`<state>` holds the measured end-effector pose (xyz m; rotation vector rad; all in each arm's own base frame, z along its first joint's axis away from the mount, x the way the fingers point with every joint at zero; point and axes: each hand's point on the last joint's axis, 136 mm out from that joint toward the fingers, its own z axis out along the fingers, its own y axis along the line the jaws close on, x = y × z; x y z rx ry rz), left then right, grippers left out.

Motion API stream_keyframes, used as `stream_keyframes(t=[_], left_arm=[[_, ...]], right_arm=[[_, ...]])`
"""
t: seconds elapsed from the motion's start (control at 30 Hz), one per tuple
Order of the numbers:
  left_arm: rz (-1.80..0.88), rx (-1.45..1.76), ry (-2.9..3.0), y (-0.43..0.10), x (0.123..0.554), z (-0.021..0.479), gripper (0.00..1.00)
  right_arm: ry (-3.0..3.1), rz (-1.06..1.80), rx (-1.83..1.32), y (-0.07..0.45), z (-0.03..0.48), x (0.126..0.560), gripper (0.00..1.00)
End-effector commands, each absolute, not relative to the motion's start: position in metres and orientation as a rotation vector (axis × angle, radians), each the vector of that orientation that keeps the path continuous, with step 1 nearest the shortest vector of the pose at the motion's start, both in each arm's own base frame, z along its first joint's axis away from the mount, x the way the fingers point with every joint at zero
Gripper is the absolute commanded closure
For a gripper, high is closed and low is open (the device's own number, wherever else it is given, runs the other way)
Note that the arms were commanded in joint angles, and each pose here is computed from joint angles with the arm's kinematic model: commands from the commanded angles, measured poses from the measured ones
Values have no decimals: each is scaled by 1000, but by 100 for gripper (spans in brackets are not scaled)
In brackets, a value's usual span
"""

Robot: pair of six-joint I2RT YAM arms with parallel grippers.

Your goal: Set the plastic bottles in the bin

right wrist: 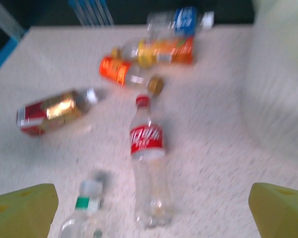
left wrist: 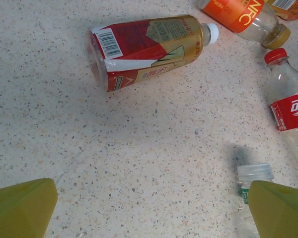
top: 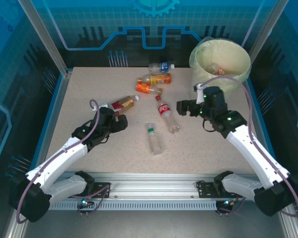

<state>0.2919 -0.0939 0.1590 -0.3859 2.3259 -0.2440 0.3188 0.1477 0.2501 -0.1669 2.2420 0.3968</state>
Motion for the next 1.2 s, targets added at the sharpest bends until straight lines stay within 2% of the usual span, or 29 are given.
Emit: stream_keyframes(t=[0.0, 0.17, 0.4, 0.83, 1.03, 1.17], left_arm=[[-273, -423, 2316, -94, 296, 170, 1], [-302, -402, 2327, -98, 296, 169, 1], [-316, -416, 2342, -98, 294, 167, 1], [-354, -392, 2340, -95, 285, 169, 1], [-395, -391, 2324, -98, 284, 171, 1], [-423, -373, 2313, -102, 285, 174, 1]], right_arm=[[2379, 443, -234, 175, 204, 309, 0], [2525, 320, -395, 198, 156, 320, 0], [2659, 87, -445, 206, 106, 362, 0], [2834, -113, -554, 225, 42, 423, 2], [2875, -125, -548, 230, 25, 432, 7], [2875, -134, -530, 228, 25, 433, 17]])
